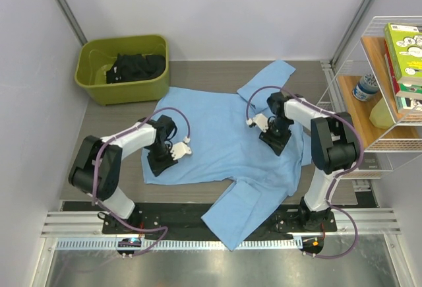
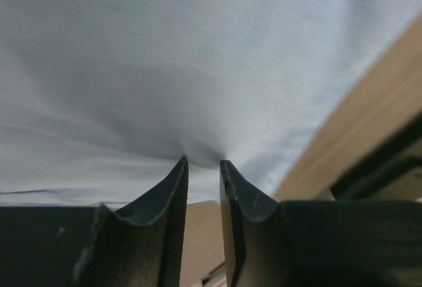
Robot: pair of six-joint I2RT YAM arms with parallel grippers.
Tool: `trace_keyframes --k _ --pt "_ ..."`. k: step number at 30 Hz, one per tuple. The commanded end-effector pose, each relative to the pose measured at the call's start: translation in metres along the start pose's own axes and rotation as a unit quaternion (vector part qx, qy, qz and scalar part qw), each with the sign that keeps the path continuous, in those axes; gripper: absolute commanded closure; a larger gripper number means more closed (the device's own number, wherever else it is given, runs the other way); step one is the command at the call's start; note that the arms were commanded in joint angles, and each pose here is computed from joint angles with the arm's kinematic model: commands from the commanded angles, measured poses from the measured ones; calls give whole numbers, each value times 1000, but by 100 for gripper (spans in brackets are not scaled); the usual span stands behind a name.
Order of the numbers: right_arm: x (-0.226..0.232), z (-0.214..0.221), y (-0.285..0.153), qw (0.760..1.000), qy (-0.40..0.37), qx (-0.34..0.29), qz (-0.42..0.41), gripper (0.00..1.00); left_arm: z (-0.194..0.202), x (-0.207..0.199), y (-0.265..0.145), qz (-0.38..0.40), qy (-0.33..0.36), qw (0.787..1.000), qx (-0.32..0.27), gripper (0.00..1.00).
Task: Fold and stack the long sleeve shirts
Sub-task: Flatten the shirt out
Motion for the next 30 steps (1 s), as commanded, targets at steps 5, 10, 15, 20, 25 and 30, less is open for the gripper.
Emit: trace_keyframes --k 5,10,15,20,25,30 --pt "58 -22 -44 989 13 -107 -99 57 22 -35 -34 41 26 999 -18 64" --pt "-36 -73 -121 942 180 -284 10 50 -16 -29 -79 0 17 990 -140 48" --pt "-118 -89 -124 906 290 -299 80 48 -44 -2 -95 -84 8 974 -211 28" --pt "-143 -92 -98 908 307 -274 81 51 -52 41 -62 -126 -45 981 -140 42" --pt "-113 -69 -89 927 289 -232 64 53 -60 67 -39 -127 -84 983 -107 49" --pt "-72 -36 -80 949 251 -186 49 53 -43 49 -5 -56 -77 994 -46 56"
Point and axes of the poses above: each gripper's point midway between its finger pads, its own y axis out along the fingers, its own x axis along the line the jaws close on, z = x × y, the point moved 5 cm from there along -y, back along the fingers, and after that the axes turned 5 degrees about -y, right-handed, at the moved point
